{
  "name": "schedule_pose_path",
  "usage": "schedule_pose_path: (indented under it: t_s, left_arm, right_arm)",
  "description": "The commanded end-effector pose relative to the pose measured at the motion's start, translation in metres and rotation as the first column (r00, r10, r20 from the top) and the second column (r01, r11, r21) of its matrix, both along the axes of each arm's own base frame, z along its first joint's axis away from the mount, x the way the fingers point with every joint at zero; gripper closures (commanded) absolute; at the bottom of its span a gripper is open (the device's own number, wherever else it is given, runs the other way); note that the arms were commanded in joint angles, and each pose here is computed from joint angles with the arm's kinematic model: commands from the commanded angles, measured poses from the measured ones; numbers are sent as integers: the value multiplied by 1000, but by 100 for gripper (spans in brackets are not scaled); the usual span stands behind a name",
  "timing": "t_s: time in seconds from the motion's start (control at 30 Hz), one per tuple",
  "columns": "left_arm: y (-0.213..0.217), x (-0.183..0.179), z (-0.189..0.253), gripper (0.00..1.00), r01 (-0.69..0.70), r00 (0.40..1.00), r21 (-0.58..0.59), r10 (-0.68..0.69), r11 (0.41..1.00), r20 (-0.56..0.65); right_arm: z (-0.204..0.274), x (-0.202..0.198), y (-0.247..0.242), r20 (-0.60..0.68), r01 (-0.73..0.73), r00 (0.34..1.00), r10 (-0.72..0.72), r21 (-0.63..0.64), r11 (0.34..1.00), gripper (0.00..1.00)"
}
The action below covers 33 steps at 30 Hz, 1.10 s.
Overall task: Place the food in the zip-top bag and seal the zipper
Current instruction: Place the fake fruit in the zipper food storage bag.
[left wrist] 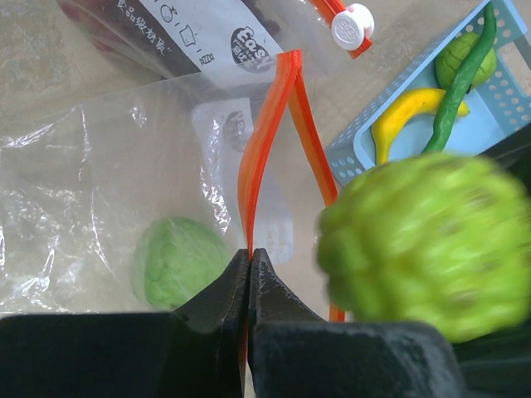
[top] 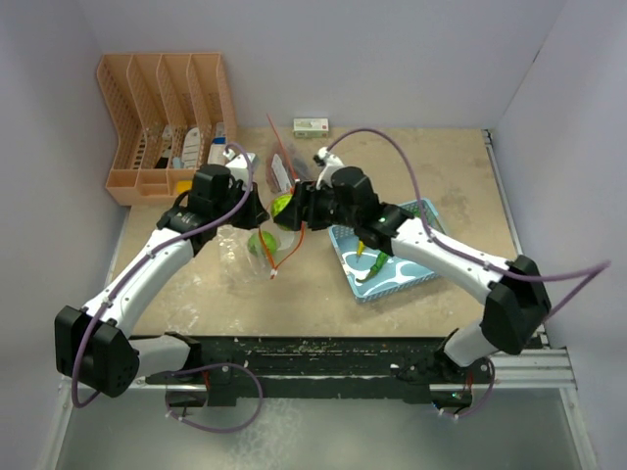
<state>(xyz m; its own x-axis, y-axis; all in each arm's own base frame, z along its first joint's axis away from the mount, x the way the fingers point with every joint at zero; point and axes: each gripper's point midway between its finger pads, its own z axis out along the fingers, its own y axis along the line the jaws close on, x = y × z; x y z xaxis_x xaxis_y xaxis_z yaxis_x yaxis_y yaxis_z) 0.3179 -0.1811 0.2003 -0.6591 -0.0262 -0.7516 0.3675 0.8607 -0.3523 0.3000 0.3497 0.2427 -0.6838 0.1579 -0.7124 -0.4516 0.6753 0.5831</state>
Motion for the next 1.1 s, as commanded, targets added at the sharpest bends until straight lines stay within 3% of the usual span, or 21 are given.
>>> schedule_pose_path:
  t_s: [0.0, 0.5, 0.53, 0.67, 0.7, 1.07]
  left_arm:
    - [-9, 6, 21, 100, 24, 998, -44, -22, 999, 57]
    - [-19, -7, 73, 100, 78, 991, -141, -62, 987, 117]
    - [-20, -8, 75, 100, 82, 991, -152, -64, 985, 118]
    - [-22, -11, 72, 100, 89, 992, -159, -72, 983, 108]
    - [-21, -10, 70, 100, 86, 992, -157, -70, 984, 103]
    - [-20, -4, 48, 100, 65, 996, -130, -56, 989, 72]
  right_arm:
    - [10, -8, 43, 48, -152, 988, 149, 77, 985, 67]
    - [-41, 13, 43, -38, -22, 999, 18, -123, 992, 63]
    - [-41, 14, 44, -34, -17, 999, 13, -134, 991, 60]
    - [-38, 18, 42, -10, 7, 1000, -9, -175, 985, 8]
    - [-37, 18, 40, -1, 18, 1000, -18, -183, 983, 0]
    - [-1, 4, -18, 84, 147, 988, -130, -241, 959, 1]
